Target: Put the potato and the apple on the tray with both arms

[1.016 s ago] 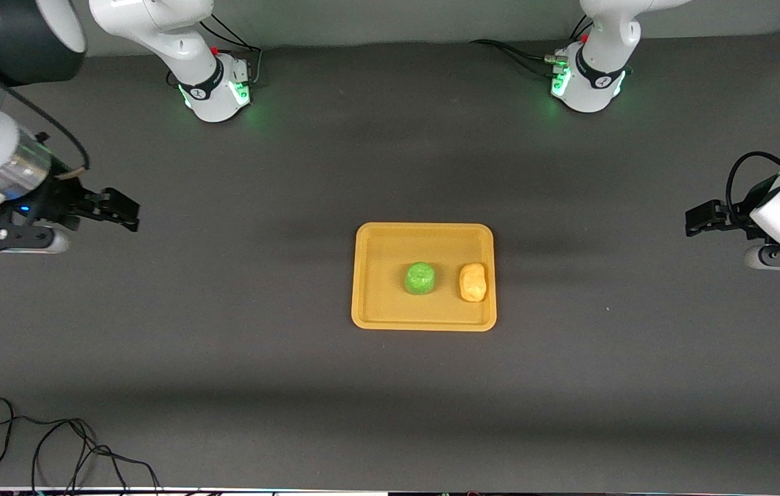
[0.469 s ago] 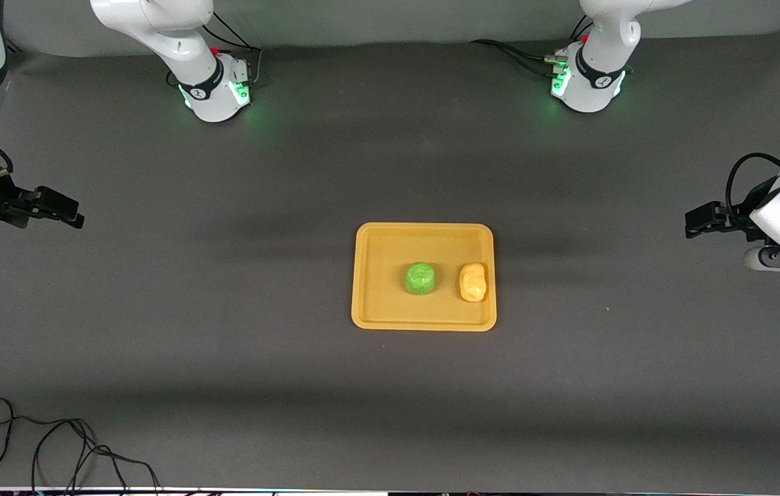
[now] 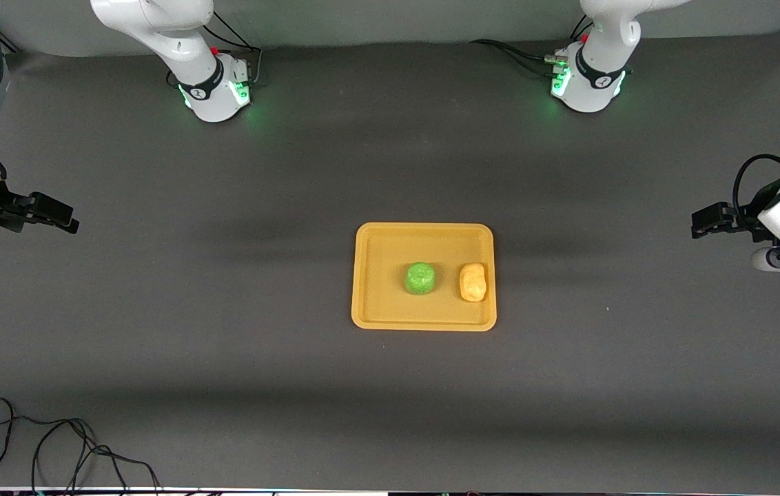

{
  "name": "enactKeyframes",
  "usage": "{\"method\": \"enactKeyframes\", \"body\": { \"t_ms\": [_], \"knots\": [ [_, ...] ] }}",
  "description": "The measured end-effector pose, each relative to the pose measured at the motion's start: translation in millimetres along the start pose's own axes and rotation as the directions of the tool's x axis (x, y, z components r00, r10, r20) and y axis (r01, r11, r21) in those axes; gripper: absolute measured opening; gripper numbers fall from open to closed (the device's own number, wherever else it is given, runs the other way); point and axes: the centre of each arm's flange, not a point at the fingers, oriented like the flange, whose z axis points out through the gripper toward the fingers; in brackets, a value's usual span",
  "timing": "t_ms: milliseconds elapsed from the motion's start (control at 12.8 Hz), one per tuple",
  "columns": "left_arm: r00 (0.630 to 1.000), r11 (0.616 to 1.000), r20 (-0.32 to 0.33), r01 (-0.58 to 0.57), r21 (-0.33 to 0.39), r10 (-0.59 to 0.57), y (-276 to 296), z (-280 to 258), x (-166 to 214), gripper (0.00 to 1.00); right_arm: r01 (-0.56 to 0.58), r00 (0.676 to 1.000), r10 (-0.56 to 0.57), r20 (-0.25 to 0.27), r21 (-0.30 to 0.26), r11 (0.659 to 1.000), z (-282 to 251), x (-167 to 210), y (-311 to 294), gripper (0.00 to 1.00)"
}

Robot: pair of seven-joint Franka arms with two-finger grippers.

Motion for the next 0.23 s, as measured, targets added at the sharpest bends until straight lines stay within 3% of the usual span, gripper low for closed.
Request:
{"method": "enactKeyframes", "body": {
  "t_ms": [234],
  "knots": [
    [1.000,1.000,0.001,-0.002,0.000,0.002,0.4,0.5,0.3,1.00,0.004,1.000,-0.004,0.000,0.000,1.000,-0.1,0.0,-2.1,1.00]
  ]
}}
